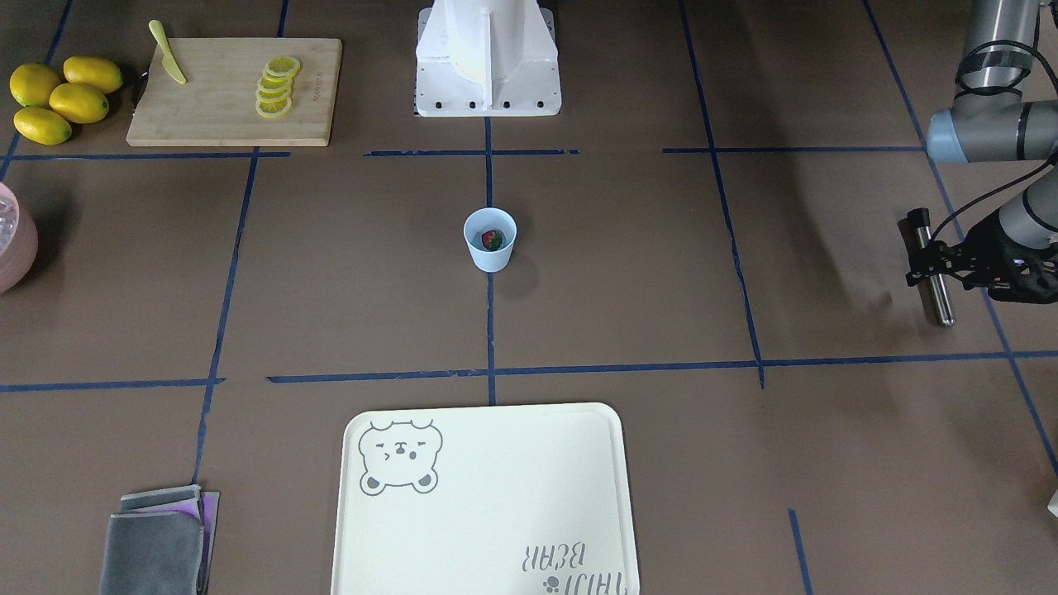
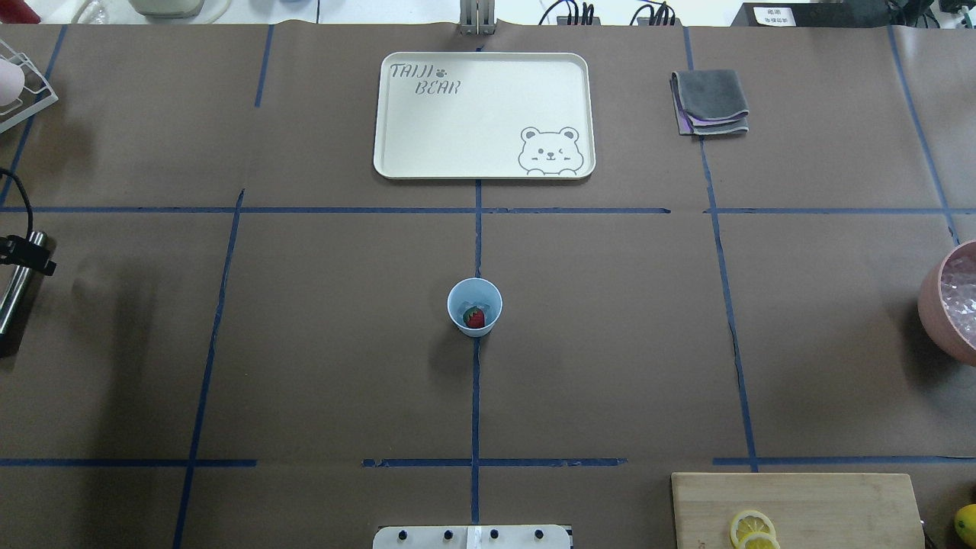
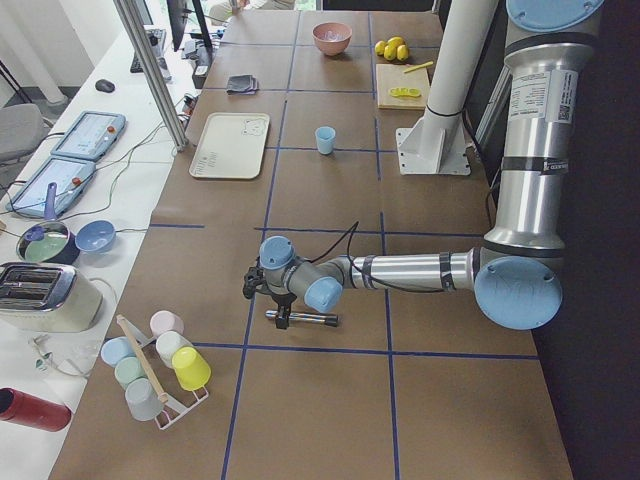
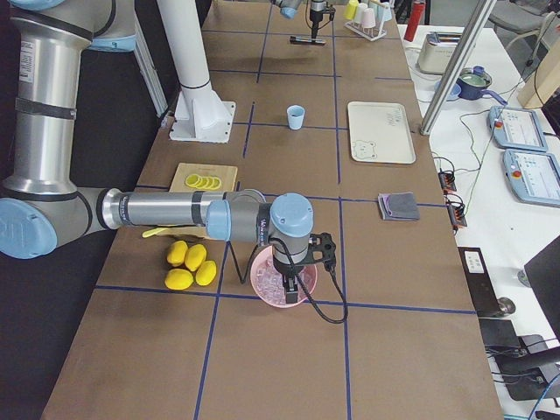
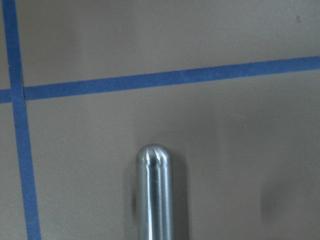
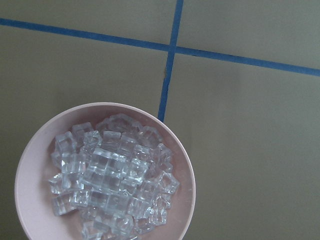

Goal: Mash ice and strawberries in cup
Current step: 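Move the left gripper to the steel muddler, then grasp the steel muddler upright with the left gripper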

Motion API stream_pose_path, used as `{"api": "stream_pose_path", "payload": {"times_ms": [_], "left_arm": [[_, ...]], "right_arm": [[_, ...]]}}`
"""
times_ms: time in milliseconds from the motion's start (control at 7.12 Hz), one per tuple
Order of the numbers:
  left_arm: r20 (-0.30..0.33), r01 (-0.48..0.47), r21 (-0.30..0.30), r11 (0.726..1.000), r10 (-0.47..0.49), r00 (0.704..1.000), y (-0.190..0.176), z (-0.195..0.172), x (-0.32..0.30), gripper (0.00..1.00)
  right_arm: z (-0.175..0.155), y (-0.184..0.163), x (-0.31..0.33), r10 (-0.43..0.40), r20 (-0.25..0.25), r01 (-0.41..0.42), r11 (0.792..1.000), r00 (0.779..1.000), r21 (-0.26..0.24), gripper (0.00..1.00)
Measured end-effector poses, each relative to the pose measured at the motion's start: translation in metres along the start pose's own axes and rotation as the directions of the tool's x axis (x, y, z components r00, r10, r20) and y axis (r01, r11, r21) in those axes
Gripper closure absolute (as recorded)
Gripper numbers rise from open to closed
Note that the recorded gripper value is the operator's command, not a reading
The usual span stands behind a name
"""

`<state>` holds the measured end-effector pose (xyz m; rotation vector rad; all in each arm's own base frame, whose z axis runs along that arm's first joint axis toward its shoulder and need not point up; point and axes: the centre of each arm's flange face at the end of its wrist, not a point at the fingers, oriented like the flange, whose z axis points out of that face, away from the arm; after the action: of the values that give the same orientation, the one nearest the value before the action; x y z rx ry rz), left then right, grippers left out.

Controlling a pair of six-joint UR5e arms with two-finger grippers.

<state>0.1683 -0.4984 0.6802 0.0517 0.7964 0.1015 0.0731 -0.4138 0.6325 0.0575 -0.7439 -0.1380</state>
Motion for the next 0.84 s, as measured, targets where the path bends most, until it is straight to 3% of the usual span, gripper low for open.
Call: {"api": "stream_pose_path", "payload": {"times_ms": [141, 422, 562, 843], "left_arm": [[0.003, 0.003, -0.007, 1.000, -0.003, 1.000, 0.0003, 0.0038, -0.0020, 0.02], [0.006, 0.007, -0.014, 1.000, -0.007, 1.000, 0.0000, 0.0074, -0.0038, 0.76], [0.005, 0.008, -0.014, 1.000, -0.008, 1.000, -0.0003, 0.0075, -0.0033, 0.93], [0.004, 0.005, -0.014, 1.000, -0.005, 1.000, -0.0003, 0.0073, -0.0030, 1.00]], "right_arm": [[0.0003, 0.0003, 0.0002, 0.000, 0.000, 0.000, 1.000, 1.000, -0.001, 0.00], [-0.0001, 0.0006, 0.0004, 0.001, 0.000, -0.001, 1.000, 1.000, 0.000, 0.00], [-0.0011, 0.0004, -0.0003, -0.001, 0.000, 0.001, 1.000, 1.000, 0.002, 0.00], [-0.0029, 0.0000, -0.0017, -0.003, -0.002, 0.003, 1.000, 1.000, 0.006, 0.00]]}}
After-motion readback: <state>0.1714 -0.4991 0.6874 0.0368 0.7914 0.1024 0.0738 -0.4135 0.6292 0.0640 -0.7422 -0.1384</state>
